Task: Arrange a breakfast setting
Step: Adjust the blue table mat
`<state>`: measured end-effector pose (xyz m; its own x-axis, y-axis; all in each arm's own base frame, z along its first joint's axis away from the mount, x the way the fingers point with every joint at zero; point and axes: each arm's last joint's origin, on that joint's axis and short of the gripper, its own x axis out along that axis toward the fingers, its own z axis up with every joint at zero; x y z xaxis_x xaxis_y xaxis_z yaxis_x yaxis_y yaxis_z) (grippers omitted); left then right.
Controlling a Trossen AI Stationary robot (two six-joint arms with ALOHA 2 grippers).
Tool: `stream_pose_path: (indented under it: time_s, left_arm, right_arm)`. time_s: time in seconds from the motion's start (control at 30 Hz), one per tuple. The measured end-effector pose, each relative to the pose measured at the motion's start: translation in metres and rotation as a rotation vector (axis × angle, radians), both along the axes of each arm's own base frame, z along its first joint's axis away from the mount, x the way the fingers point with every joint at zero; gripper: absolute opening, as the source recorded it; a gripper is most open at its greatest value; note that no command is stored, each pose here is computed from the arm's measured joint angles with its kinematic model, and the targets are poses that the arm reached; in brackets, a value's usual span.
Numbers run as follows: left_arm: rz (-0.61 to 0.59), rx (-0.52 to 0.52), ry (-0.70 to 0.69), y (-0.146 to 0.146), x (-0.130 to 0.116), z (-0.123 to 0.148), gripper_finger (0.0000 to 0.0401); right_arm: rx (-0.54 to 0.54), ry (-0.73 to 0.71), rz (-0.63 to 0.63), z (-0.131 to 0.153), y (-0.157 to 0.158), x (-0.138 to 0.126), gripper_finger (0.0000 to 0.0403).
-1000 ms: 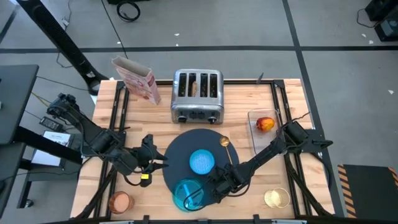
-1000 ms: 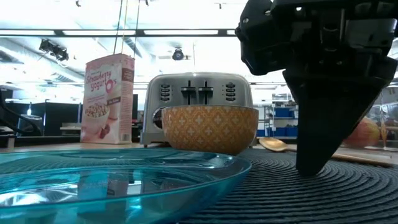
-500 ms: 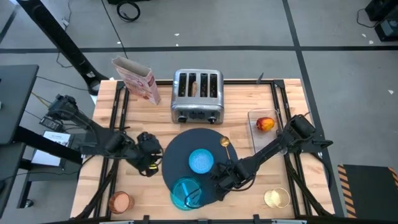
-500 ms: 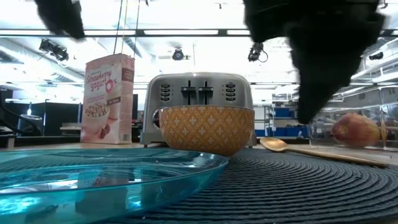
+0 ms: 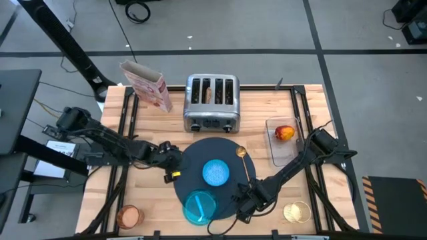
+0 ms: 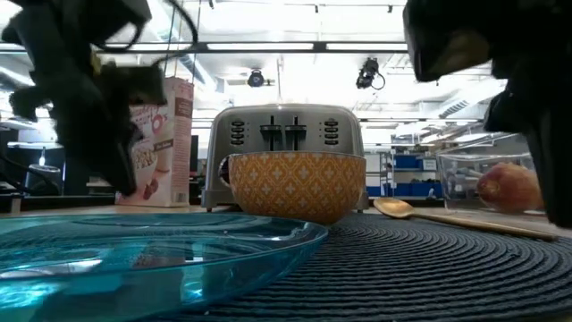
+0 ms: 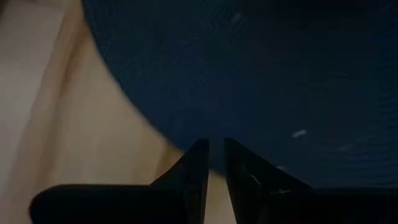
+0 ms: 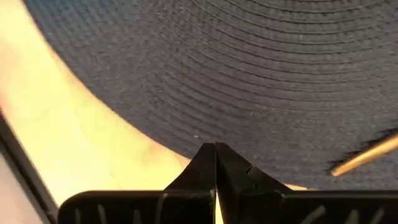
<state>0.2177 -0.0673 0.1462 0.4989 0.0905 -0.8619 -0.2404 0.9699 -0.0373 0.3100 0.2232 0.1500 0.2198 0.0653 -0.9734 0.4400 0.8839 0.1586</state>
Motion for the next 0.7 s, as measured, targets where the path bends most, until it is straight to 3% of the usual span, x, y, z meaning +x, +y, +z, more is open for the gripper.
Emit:
stream_pose_path:
  time_s: [0.2,0.7]
  left_arm:
    - [-0.008,0.043,0.055,0.008,0.013,-0.020,0.0054]
    - [-0.010,0.101,0.038,0.033,0.022,-0.023,0.0054]
  right_arm:
    - [0.015,-0.012,-0.004,0.001,-0.004,0.005,0.0003]
    - [0.139,-0.069,-0.009,-0.006,0.004,0.018,0.0003]
